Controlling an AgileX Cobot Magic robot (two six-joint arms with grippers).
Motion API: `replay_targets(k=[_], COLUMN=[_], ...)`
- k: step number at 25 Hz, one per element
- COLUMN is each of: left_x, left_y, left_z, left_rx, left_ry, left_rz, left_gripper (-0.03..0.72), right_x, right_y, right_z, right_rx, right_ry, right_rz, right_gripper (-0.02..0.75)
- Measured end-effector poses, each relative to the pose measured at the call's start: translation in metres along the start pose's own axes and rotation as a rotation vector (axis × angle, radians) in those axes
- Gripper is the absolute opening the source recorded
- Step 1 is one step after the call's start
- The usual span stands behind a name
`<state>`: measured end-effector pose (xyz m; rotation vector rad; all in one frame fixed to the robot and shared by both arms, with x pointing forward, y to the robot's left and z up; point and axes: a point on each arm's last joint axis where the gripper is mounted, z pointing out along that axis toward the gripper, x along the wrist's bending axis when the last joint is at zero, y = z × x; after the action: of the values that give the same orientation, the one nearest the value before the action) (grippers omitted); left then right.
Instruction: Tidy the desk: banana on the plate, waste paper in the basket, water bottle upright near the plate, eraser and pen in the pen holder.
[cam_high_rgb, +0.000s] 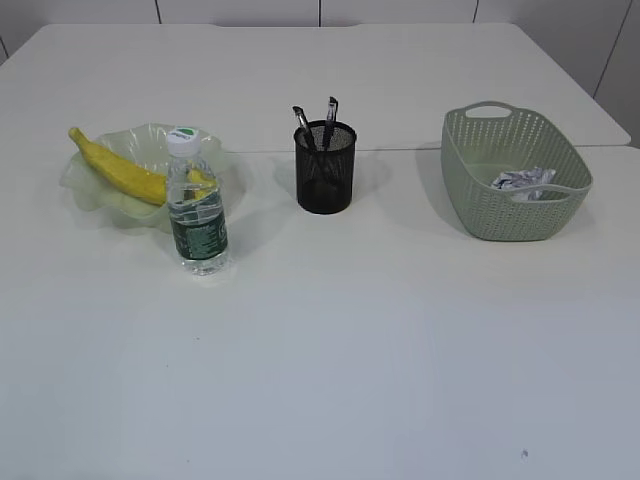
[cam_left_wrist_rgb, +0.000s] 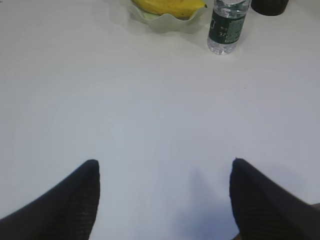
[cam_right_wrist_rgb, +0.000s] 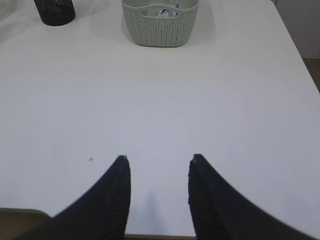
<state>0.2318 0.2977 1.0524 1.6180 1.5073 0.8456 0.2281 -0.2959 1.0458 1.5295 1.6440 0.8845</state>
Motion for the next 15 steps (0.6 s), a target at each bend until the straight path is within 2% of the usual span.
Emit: replay_targets(k=[15], left_x=[0.0000], left_y=[0.0000], left_z=[0.0000], left_rx=[0.000], left_ry=[0.000], left_rz=[0.000], left_gripper=[0.569], right_x=[-0.0007], right_y=[-0.0001], right_z=[0.0000], right_rx=[0.001], right_ry=[-0.007], right_rz=[-0.014], right_gripper=[0.295])
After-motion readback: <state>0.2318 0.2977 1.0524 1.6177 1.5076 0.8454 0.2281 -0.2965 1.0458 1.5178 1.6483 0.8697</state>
